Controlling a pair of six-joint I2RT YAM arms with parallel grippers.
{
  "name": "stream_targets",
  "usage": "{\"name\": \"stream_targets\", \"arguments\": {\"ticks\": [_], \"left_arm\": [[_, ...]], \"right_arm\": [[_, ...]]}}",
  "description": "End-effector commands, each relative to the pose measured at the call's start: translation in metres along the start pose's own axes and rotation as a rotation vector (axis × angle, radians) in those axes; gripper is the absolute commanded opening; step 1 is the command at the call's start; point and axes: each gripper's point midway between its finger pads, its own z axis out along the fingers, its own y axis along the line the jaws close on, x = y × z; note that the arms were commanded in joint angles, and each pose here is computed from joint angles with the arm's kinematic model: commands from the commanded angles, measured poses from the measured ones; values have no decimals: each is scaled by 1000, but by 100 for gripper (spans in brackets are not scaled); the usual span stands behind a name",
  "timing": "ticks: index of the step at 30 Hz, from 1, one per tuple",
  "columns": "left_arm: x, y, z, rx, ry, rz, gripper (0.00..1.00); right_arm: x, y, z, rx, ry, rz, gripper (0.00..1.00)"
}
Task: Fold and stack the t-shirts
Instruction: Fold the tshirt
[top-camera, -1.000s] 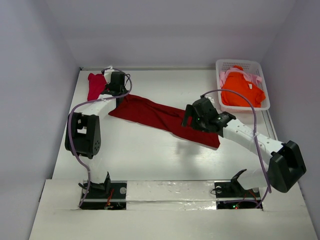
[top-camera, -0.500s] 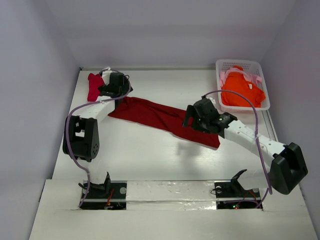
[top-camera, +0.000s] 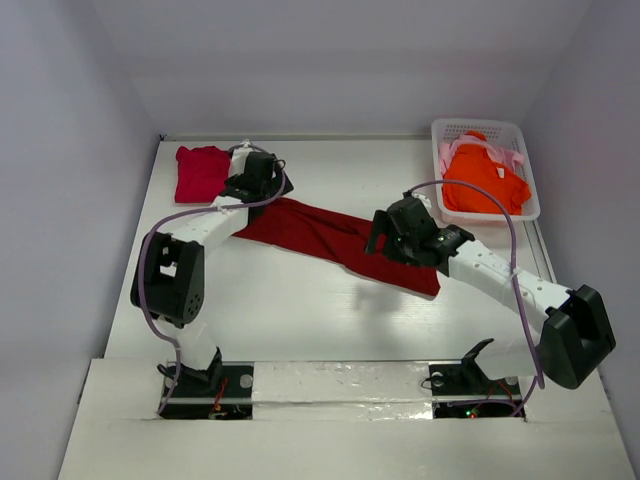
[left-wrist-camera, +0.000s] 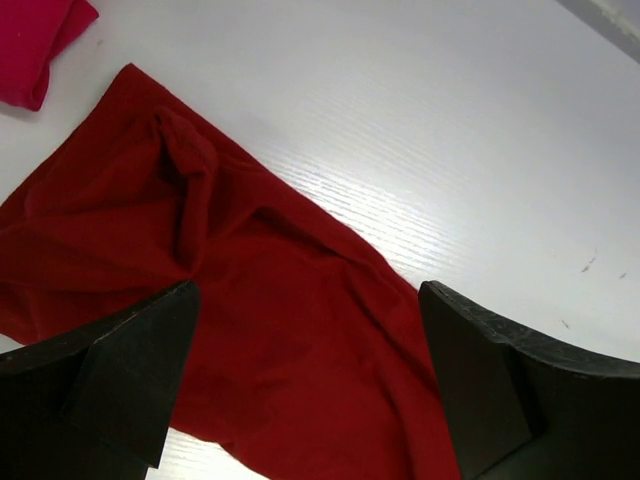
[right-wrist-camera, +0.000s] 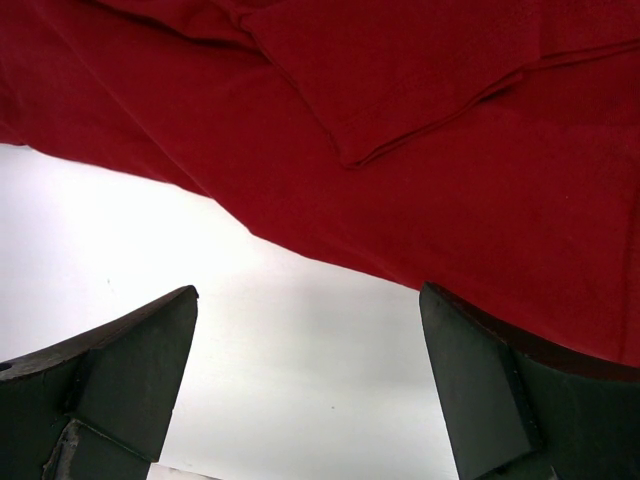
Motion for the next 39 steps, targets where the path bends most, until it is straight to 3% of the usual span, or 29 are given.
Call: {"name": "stream_targets", "arguments": {"ticks": [1,16,21,31,39], "left_arm": [[10,9,4,-44,18,-5,89],[38,12,28,-64,93,18,88],[36,5,34,-53,97,23,88],[31,3,40,-56,79,41,88],[33,7,49,-66,82,49,88]], "right_arm": [[-7,6,-6,-34,-36,4,97],[-5,4,-1,-19,-30,4,97],[10,10,29,-16,41,-24,98],[-2,24,76,34,46,-117,99],[9,27,84,7,74,-91,99]]}}
